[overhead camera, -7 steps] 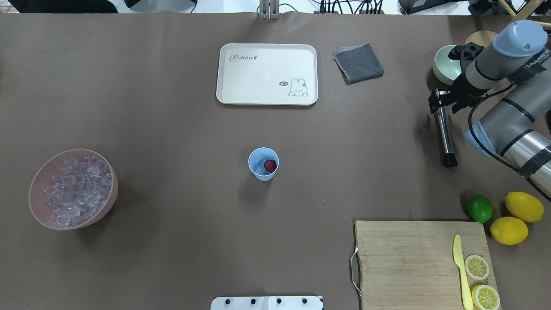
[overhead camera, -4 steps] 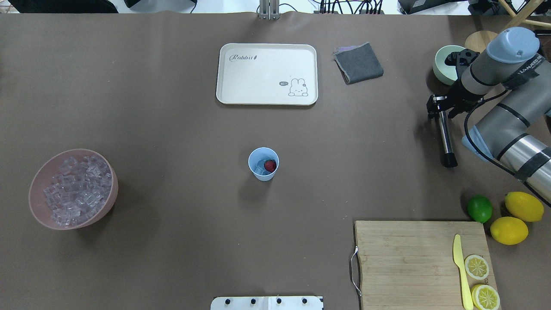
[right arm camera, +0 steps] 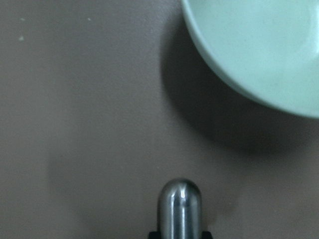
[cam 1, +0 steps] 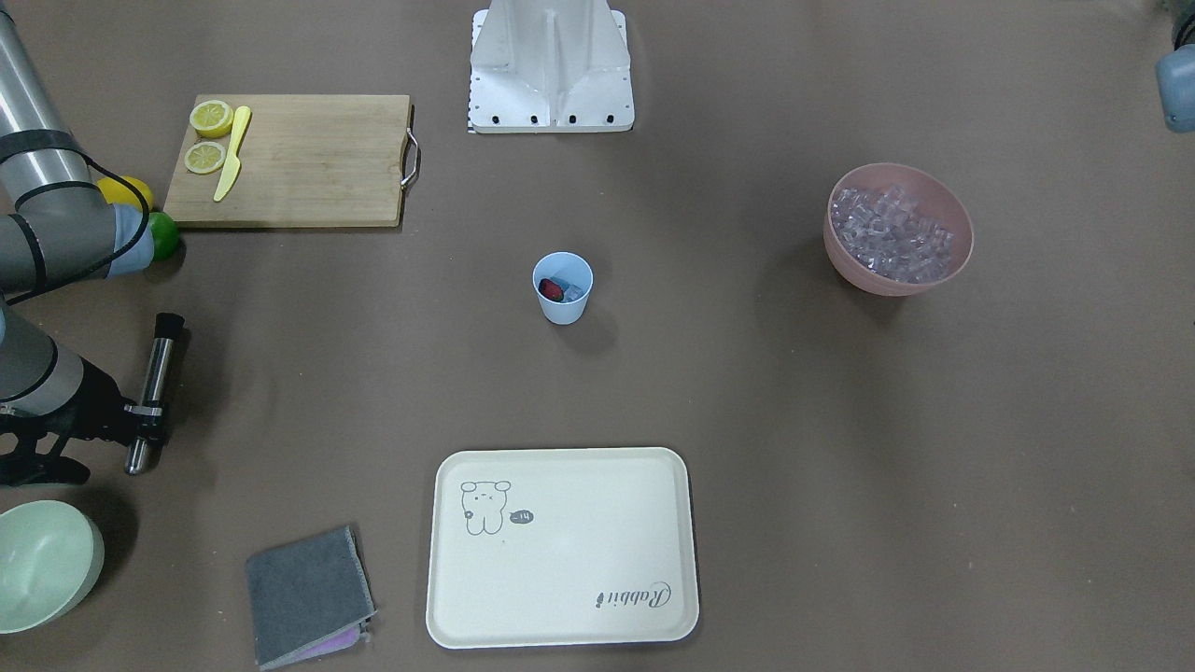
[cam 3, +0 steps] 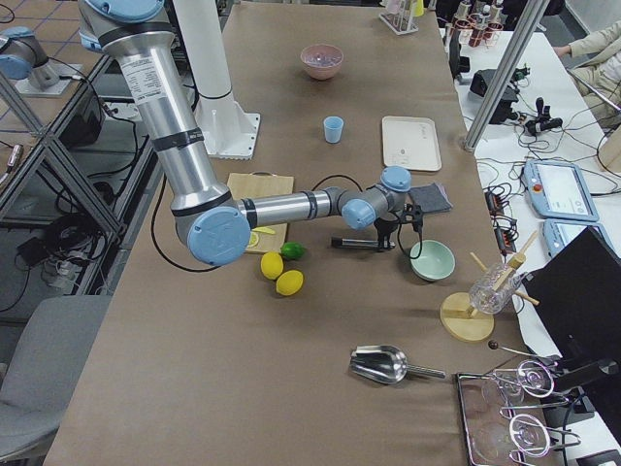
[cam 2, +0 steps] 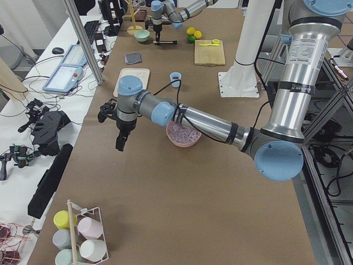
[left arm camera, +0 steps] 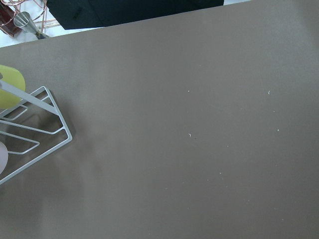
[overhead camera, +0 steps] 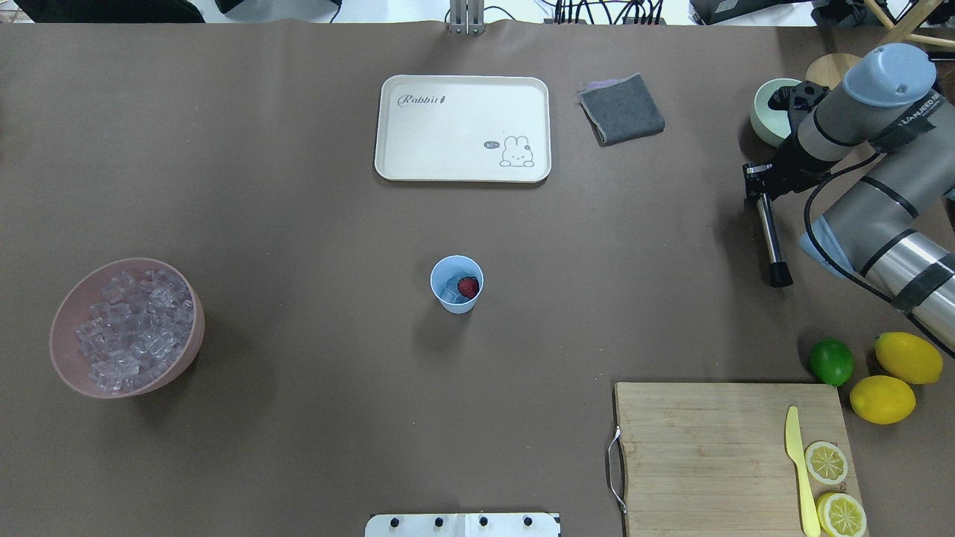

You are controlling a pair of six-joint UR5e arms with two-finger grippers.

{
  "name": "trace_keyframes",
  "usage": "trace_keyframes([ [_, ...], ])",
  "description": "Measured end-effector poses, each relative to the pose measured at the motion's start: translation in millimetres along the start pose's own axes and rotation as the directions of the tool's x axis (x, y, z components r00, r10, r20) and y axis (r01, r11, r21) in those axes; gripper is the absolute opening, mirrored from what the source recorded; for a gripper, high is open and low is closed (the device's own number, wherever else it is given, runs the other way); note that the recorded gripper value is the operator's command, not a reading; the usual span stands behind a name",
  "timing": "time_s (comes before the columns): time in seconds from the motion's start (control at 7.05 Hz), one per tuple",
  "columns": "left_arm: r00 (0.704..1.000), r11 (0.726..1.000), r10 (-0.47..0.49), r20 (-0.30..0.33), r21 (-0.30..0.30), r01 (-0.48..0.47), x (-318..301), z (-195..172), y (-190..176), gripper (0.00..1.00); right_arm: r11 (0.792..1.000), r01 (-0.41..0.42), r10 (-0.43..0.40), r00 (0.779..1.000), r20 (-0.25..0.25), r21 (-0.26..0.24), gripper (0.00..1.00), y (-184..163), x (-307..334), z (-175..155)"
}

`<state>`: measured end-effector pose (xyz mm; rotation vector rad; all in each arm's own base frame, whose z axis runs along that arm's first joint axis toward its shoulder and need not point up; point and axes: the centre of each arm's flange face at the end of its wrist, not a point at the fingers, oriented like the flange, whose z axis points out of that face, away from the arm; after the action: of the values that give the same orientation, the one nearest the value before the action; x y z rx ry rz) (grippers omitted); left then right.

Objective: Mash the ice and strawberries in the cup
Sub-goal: 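Lift the dark pestle upright with the right gripper, then carry the pestle with the right gripper over the light-blue cup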

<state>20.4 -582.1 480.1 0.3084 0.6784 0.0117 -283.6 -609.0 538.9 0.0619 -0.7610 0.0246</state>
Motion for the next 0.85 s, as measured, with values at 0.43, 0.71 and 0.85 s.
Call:
trace_keyframes([
  [0.43, 1.0, 1.0, -0.002, -0.003, -0.002, 0.002, -0.1, 0.4, 0.6, 0.98, 0.989, 0.028, -0.04, 0.996, 0.078, 0.148, 0.0, -18.2, -16.1, -93.4],
  [0.71, 1.0, 1.0, -0.004, -0.004, -0.005, 0.004, -1.9, 1.6, 3.5, 0.98, 0.948, 0.083, -0.133, 0.98, 0.148, 0.307, 0.0, -9.1, -57.9, -187.6],
  [0.85, 1.0, 1.0, -0.007, -0.003, -0.008, 0.007, -3.5, 2.7, 5.4, 0.98, 0.921, 0.104, -0.181, 0.968, 0.176, 0.376, 0.0, 3.9, -80.2, -228.4],
])
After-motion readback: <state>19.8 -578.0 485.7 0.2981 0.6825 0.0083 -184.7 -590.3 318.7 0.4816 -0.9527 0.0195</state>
